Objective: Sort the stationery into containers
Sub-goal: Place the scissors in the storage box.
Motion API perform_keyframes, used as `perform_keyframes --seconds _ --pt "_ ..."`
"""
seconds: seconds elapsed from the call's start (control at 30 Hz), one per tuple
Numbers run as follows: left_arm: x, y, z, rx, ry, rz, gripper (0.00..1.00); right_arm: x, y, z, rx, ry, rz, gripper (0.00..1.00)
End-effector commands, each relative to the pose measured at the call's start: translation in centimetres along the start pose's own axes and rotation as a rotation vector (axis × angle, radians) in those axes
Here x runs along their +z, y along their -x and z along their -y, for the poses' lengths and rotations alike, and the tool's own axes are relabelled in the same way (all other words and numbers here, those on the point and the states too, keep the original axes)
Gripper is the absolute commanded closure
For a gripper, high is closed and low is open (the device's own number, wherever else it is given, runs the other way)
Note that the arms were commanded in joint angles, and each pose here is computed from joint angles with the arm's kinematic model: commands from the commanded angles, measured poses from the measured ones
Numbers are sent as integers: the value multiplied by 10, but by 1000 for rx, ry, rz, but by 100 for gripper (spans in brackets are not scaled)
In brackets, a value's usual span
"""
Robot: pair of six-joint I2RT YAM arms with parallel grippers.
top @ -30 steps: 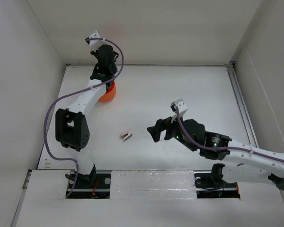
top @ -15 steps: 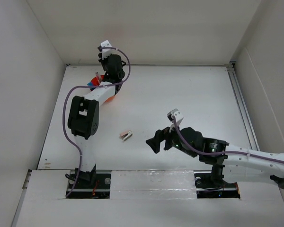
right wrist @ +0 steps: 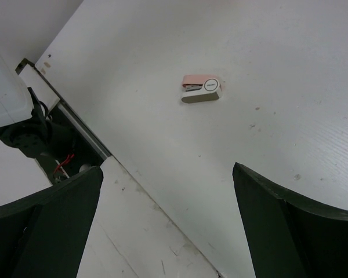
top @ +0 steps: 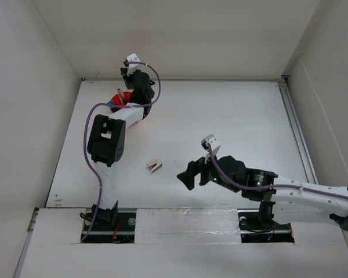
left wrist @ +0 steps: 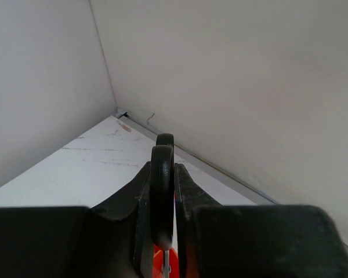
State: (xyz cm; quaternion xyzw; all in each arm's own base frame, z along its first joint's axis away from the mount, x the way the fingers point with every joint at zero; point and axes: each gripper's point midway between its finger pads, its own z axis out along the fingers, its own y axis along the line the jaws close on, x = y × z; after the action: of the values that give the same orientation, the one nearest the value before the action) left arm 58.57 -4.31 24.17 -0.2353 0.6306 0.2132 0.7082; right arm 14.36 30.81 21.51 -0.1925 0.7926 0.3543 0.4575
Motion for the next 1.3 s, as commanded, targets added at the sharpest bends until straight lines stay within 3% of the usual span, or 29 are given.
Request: perform_keyframes --seconds 0.0,1.27 --pt "7 13 -11 -51 44 50 100 0 9 -12 5 52 38 0" --pt "-11 -28 -11 -68 38 -34 100 2 -9 -4 7 49 14 0"
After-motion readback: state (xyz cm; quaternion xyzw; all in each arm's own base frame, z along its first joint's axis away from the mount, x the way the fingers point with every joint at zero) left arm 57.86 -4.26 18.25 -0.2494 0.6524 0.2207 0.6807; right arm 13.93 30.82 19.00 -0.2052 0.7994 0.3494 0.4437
